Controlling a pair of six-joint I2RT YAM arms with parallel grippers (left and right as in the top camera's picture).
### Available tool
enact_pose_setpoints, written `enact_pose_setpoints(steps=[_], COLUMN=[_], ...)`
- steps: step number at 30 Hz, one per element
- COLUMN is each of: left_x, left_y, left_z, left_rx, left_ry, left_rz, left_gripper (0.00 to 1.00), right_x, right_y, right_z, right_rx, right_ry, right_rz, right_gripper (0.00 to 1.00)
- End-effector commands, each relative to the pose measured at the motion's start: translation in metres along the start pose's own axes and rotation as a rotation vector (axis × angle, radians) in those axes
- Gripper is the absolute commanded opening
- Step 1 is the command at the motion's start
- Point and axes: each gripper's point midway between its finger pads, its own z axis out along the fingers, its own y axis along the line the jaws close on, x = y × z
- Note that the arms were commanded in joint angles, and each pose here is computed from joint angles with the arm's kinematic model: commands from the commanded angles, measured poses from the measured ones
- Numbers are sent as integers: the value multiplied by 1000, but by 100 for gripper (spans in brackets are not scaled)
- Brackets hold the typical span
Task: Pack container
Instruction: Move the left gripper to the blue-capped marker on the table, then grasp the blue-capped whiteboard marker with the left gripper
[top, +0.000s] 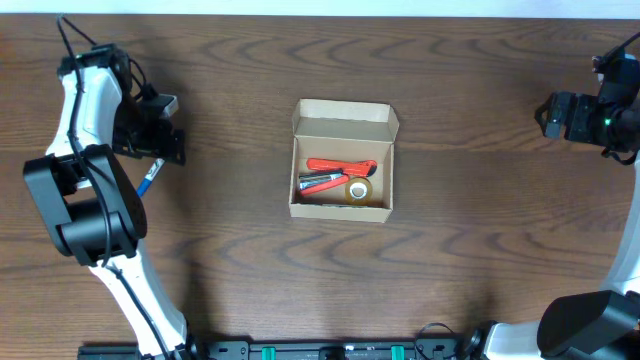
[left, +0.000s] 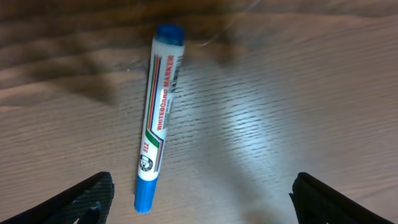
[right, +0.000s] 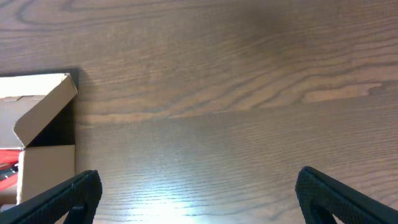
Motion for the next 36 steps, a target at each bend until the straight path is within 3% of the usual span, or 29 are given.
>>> enact_pose_setpoints(steps=[1, 16, 23, 26, 29, 36], left_x=[1, 14, 14, 14, 14, 12], left_y=[-4, -6, -6, -6, -6, -2], left_z=[11, 45, 46, 46, 46, 46], left_rx=[34, 47, 47, 47, 45, 28], left_ry=[6, 34, 32, 32, 33, 24], left_rz=[14, 10, 17, 17, 17, 19], left_gripper=[92, 91, 81, 69, 67, 68], right_x=[2, 5, 5, 5, 6, 8], right_y=[2, 2, 2, 2, 3, 3], right_z=[2, 2, 2, 2, 2, 2], right_rx=[-4, -7, -7, -7, -9, -10], right_ry=[12, 24, 24, 24, 28, 35], right_rz=[-14, -11, -11, -11, -9, -7], right_gripper=[99, 99, 93, 87, 83, 86])
